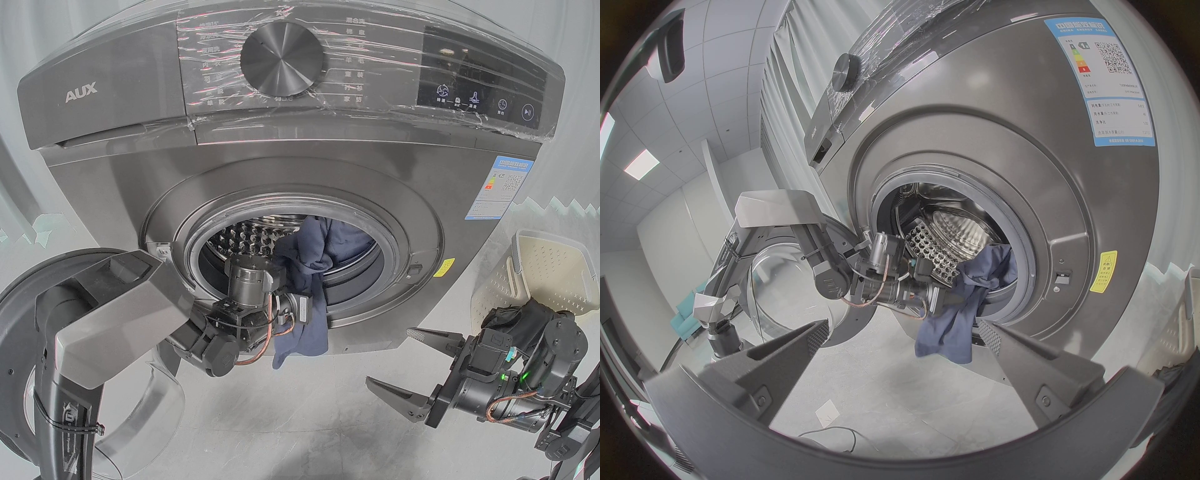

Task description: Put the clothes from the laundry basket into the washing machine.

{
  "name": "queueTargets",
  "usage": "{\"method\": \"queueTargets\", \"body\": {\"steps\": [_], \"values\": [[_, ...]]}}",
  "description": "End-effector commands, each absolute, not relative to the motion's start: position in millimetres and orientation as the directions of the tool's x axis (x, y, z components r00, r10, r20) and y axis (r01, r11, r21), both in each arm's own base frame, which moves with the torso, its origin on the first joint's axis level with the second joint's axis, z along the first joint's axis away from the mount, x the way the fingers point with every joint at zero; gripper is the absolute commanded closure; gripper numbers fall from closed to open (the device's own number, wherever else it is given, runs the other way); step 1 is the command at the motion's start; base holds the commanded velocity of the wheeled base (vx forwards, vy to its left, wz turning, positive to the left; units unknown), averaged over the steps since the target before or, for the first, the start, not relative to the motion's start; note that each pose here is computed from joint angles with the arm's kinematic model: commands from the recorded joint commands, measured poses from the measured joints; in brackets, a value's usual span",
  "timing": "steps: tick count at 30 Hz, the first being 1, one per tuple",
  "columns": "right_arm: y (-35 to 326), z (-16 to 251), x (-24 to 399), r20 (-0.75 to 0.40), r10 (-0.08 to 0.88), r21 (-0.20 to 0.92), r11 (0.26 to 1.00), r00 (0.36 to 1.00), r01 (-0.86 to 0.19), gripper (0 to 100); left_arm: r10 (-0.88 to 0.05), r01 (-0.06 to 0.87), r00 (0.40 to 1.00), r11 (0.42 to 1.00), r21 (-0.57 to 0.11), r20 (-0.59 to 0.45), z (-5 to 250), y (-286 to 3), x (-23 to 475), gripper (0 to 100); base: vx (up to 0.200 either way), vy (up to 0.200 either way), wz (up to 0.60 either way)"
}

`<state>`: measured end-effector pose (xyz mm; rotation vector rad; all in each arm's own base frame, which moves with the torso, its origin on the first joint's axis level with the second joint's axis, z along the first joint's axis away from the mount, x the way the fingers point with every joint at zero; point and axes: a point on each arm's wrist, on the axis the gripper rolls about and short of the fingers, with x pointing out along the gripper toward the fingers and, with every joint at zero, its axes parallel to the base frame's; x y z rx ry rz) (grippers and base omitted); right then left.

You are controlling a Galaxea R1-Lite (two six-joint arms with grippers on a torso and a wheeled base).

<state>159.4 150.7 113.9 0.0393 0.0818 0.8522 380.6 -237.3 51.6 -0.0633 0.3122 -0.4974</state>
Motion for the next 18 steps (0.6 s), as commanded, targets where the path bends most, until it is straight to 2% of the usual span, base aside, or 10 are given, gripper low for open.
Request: {"method": "queueTargets", "body": {"steps": [1, 3, 5, 9, 17, 18], "values": [[151, 115, 159, -0.052, 0.753, 0.067, 0.658, 0.656, -0.750, 0, -0.484, 0.460, 0.861, 0.873, -0.163, -0.159, 74, -245, 394, 100, 0.000, 0.000, 0.00], [151, 115, 159, -0.049, 0.753, 0.066, 0.658, 0.656, -0.750, 0, -0.483, 0.461, 0.866, 0.871, -0.168, -0.127, 81, -247, 397, 100, 0.000, 0.000, 0.00], [151, 115, 159, -0.049, 0.753, 0.066, 0.658, 0.656, -0.750, 0, -0.477, 0.463, 0.877, 0.869, -0.174, -0.051, 91, -252, 407, 100, 0.000, 0.000, 0.00], [151, 115, 159, -0.049, 0.753, 0.066, 0.658, 0.656, -0.750, 0, -0.448, 0.448, 0.893, 0.876, -0.181, 0.046, 96, -256, 424, 100, 0.000, 0.000, 0.00], [151, 116, 159, -0.044, 0.754, 0.066, 0.657, 0.656, -0.751, 0, -0.411, 0.416, 0.909, 0.890, -0.184, 0.067, 93, -255, 434, 100, 0.000, 0.000, 0.00], [151, 117, 159, -0.043, 0.754, 0.066, 0.657, 0.656, -0.751, 0, -0.410, 0.413, 0.910, 0.892, -0.183, 0.055, 91, -254, 432, 0, 0.000, 0.000, 0.00]]}}
